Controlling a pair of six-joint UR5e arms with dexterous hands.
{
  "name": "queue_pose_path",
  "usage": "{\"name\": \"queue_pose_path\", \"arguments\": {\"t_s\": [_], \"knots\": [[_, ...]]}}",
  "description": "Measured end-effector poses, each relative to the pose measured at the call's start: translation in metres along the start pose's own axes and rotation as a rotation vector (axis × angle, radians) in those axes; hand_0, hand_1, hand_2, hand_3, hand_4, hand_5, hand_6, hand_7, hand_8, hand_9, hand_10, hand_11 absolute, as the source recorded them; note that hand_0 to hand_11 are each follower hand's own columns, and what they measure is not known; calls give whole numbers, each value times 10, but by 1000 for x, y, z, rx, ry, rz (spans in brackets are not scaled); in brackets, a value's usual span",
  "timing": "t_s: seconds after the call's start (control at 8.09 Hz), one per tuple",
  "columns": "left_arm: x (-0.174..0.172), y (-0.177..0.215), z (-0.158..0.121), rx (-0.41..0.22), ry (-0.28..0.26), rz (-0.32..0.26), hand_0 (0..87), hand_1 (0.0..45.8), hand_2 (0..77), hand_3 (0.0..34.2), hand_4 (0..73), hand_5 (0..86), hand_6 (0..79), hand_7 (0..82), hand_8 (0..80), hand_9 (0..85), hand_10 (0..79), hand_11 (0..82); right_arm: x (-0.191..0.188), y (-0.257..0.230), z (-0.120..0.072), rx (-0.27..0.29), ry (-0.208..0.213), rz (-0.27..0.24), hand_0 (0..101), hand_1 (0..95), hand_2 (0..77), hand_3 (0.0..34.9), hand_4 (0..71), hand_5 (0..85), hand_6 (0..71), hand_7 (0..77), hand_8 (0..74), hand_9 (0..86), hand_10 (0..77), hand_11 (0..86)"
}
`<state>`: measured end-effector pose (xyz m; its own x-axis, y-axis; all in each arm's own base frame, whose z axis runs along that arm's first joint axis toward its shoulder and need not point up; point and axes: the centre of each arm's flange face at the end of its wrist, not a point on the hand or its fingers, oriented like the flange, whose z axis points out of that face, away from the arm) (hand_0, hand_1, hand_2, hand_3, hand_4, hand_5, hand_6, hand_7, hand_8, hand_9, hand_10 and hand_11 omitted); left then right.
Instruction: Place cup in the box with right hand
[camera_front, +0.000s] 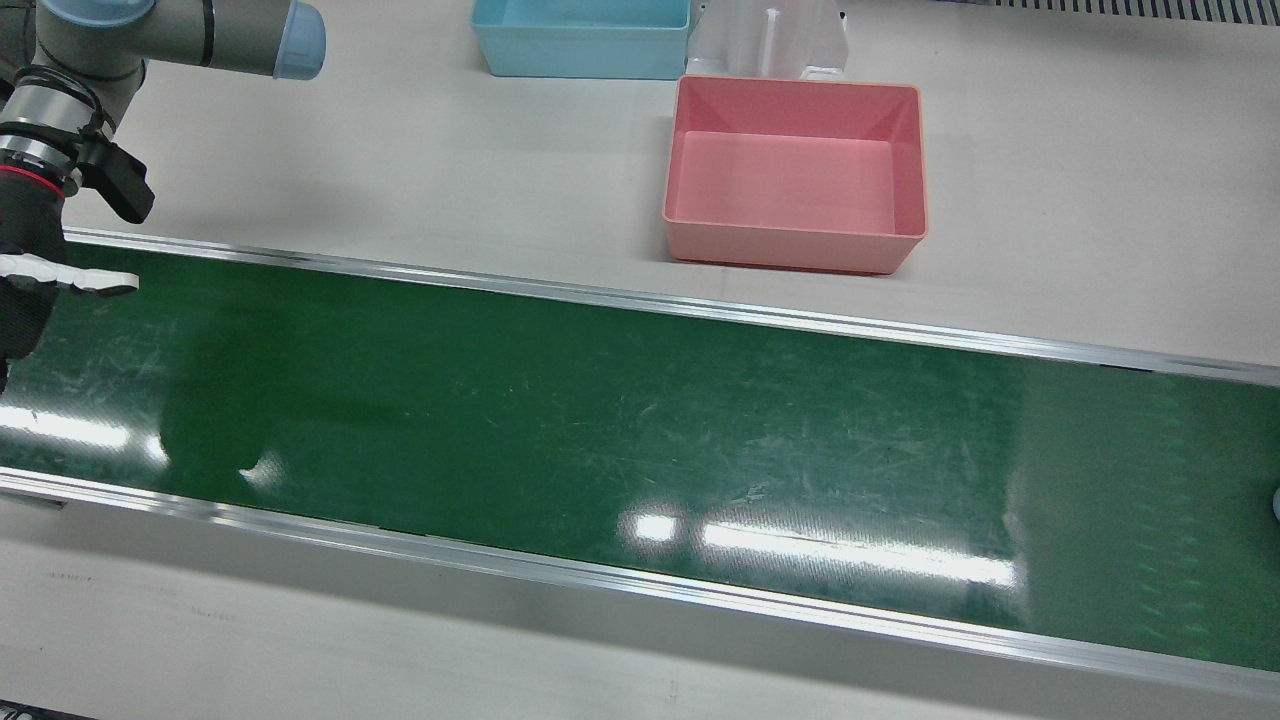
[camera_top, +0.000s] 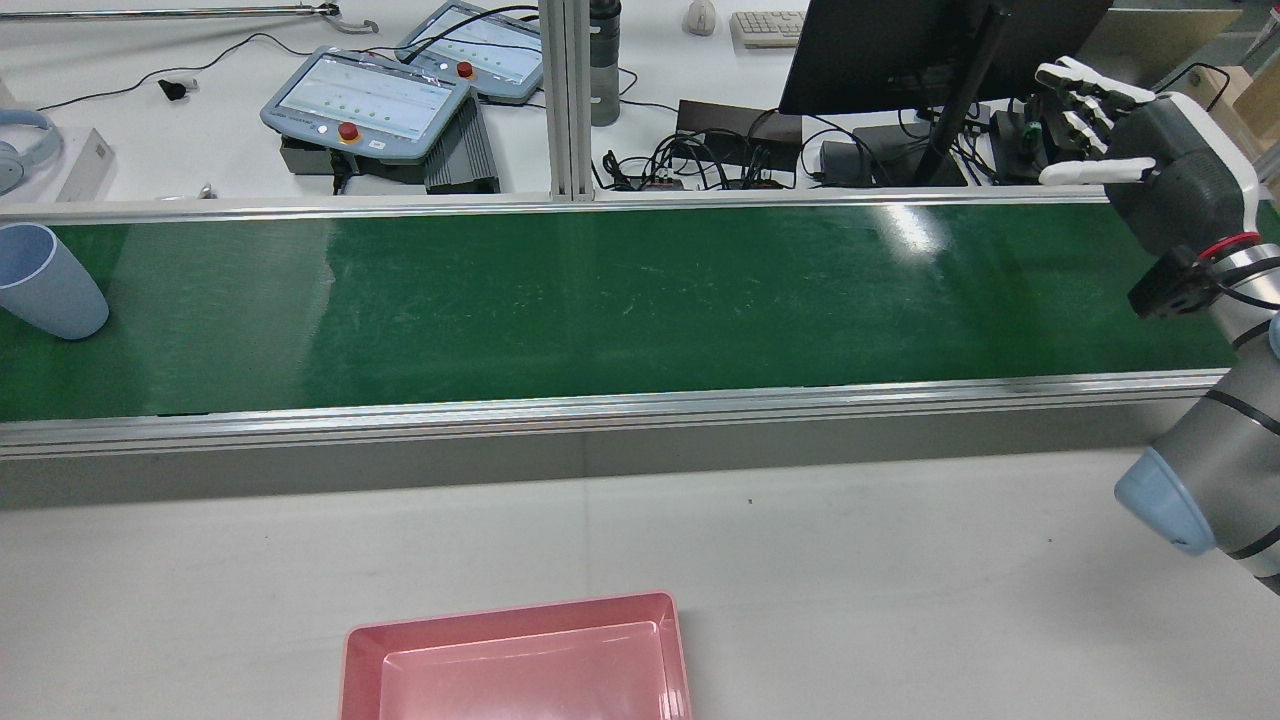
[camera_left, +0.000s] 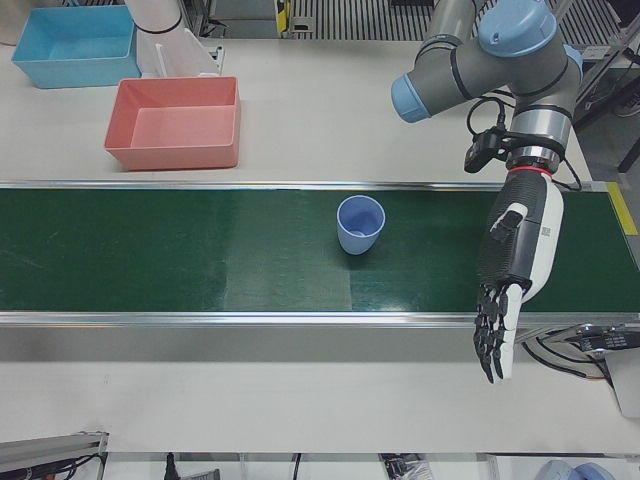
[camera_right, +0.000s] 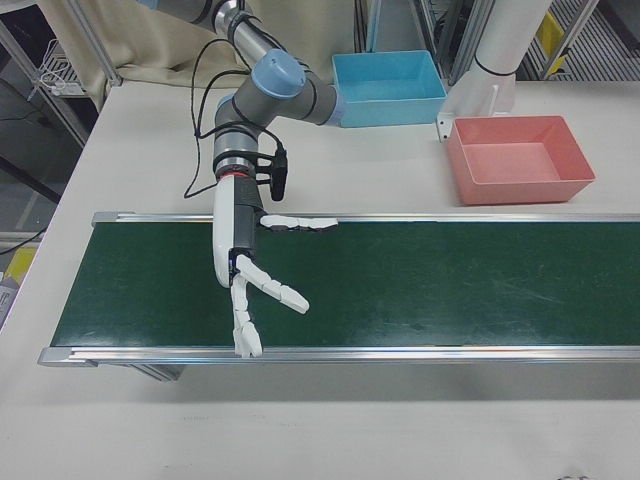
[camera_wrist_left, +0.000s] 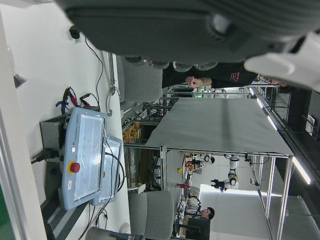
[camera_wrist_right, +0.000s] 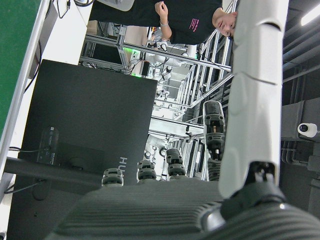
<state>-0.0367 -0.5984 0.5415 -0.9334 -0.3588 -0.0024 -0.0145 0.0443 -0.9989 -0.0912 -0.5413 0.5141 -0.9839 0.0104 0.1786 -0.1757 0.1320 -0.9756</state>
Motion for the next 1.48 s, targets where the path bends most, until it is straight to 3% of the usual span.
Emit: {"name": "queue_pose_path", "arguments": {"t_s": [0.87, 1.48], "knots": [[0, 0, 0, 0, 0, 0, 0, 5, 5, 0, 0, 0, 0, 0, 0, 0, 0, 0, -2, 22, 9, -40, -13, 22, 650, 196, 11, 104, 180, 71, 54, 142, 33, 65, 11, 44], [0, 2, 0, -3, -1, 1, 0, 5, 5, 0, 0, 0, 0, 0, 0, 0, 0, 0, -49, 33, 4, -67, -85, 28, 639, 213, 11, 105, 207, 76, 54, 164, 27, 76, 11, 44]]}}
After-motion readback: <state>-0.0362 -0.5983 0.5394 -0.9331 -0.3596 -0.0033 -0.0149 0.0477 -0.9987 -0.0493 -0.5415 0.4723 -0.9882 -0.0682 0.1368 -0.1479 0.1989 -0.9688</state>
